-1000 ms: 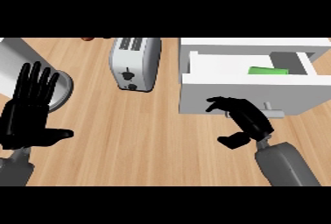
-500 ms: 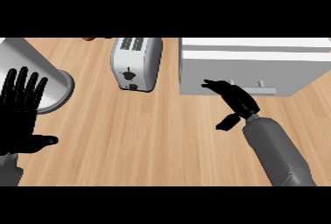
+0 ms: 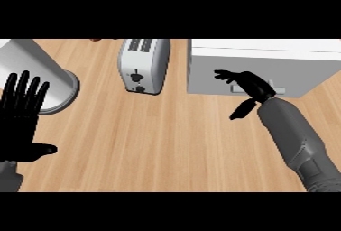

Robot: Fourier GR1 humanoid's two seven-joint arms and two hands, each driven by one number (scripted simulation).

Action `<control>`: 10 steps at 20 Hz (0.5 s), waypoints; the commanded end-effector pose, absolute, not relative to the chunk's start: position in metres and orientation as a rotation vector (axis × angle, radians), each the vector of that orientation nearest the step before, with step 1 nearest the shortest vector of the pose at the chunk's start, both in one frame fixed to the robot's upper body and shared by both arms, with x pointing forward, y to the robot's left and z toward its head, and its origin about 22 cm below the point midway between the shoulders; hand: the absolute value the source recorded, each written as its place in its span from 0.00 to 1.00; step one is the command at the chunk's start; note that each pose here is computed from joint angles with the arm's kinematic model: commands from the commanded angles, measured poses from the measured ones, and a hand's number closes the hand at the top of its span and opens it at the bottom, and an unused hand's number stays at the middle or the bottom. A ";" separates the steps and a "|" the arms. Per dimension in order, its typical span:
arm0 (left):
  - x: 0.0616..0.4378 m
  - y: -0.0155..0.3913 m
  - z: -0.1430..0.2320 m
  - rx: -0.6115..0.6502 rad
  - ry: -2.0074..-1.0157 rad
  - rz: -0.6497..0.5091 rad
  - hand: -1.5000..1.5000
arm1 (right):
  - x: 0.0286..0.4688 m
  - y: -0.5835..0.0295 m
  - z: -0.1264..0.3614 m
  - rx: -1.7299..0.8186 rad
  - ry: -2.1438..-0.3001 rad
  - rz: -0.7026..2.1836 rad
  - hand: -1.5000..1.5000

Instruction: Pick up the cup, place it into the drawer and close the drawer

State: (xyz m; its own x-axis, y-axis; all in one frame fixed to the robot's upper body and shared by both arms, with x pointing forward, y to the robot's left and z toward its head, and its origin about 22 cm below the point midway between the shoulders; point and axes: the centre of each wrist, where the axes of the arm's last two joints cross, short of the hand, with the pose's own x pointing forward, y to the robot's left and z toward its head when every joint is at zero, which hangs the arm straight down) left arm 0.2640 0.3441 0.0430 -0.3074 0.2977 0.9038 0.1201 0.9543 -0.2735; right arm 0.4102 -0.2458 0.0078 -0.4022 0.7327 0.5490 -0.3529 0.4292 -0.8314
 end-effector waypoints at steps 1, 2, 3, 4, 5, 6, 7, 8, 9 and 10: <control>0.267 0.329 0.051 -0.318 -1.872 0.178 0.00 | 0.426 -0.269 0.029 -0.389 -1.499 1.191 0.00; 0.265 0.348 0.030 -0.318 -1.872 0.194 0.00 | 0.419 -0.267 0.014 -0.400 -1.500 1.195 0.00; 0.280 0.341 0.049 -0.342 -1.882 0.174 0.00 | 0.423 -0.276 0.024 -0.400 -1.498 1.199 0.00; 0.282 0.331 0.052 -0.330 -1.884 0.152 0.00 | 0.427 -0.284 0.034 -0.397 -1.477 1.195 0.00; 0.283 0.325 0.047 -0.322 -1.887 0.154 0.00 | 0.431 -0.276 0.039 -0.401 -1.513 1.159 0.00; 0.274 0.340 0.048 -0.316 -1.893 0.146 0.00 | 0.426 -0.284 0.030 -0.409 -1.500 1.165 0.00; 0.274 0.334 0.042 -0.321 -1.885 0.163 0.00 | 0.430 -0.287 0.040 -0.409 -1.495 1.181 0.00; 0.274 0.336 0.048 -0.329 -1.878 0.141 0.00 | 0.437 -0.284 0.054 -0.414 -1.488 1.160 0.00; 0.277 0.353 0.050 -0.301 -1.879 0.149 0.00 | 0.430 -0.288 0.040 -0.414 -1.499 1.158 0.00; 0.271 0.333 0.034 -0.322 -1.875 0.139 0.00 | 0.435 -0.291 0.052 -0.411 -1.489 1.166 0.00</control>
